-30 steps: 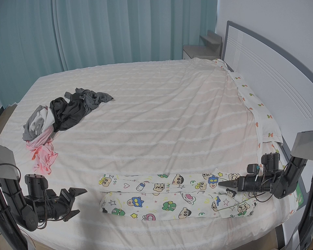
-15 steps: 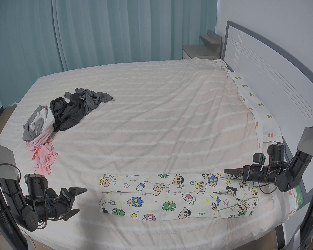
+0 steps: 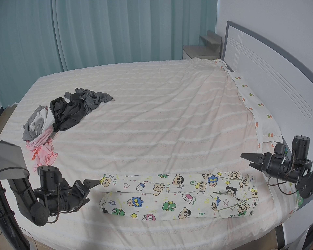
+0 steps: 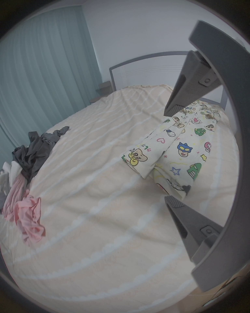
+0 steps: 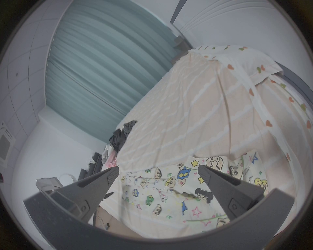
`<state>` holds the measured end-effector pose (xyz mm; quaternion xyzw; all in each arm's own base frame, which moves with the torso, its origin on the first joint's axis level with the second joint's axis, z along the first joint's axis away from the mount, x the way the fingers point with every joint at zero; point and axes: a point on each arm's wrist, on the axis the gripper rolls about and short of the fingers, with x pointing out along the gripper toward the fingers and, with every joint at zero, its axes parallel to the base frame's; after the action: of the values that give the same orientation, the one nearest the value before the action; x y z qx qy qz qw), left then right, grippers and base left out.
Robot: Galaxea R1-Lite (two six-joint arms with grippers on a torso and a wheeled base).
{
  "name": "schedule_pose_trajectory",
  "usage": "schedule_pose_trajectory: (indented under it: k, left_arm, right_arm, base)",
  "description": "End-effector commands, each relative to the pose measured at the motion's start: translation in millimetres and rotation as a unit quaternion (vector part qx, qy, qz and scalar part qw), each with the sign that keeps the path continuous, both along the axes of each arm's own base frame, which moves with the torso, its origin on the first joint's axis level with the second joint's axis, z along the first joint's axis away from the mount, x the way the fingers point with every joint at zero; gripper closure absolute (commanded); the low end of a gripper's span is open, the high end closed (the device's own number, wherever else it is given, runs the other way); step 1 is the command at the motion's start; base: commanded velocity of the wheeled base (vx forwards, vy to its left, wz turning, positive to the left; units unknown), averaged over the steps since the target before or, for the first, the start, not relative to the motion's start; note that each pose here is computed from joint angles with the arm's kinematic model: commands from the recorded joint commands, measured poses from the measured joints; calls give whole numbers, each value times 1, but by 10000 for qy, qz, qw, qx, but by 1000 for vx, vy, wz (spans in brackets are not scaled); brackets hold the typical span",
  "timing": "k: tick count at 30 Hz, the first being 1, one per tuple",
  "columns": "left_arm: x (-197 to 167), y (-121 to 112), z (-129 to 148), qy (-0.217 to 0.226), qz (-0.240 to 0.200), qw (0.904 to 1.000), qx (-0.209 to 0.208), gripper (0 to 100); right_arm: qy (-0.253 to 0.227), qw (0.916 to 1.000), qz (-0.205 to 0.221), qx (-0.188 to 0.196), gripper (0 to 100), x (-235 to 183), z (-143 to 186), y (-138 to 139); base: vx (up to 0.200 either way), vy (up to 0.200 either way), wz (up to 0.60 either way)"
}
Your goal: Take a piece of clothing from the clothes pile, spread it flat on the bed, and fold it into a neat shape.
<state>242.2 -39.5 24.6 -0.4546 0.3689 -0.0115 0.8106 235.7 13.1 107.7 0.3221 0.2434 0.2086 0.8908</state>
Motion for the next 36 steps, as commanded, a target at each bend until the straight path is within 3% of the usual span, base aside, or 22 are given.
schedule_pose_trajectory:
  k: [1,11,17,31,32,36]
  left_arm:
    - [54,-10,-6,595,55,9982,98,0]
    - [84,-10,-14,446,100,9988,177,0]
    - [90,-10,-21,348,-68,9981,495,0]
    - [110,-20,-18,97,-135,9988,462,0]
    - [109,-21,-19,111,-151,9987,464,100]
    - [109,-22,-22,149,-168,9986,470,100]
  right_arm:
    - [-63,9993,-234,286,0,-43,11,-3]
    - [-332,9990,-113,273,0,-45,15,2]
    - [-370,9989,-89,273,0,-46,16,3]
    - [-398,9988,-90,255,0,-46,17,2]
    - [-398,9988,-90,255,0,-46,17,2]
    - [-398,9988,-90,255,0,-46,17,2]
  base:
    - [0,0,0]
    - [0,0,0]
    - [0,0,0]
    - [0,0,0]
    - [0,0,0]
    - [0,0,0]
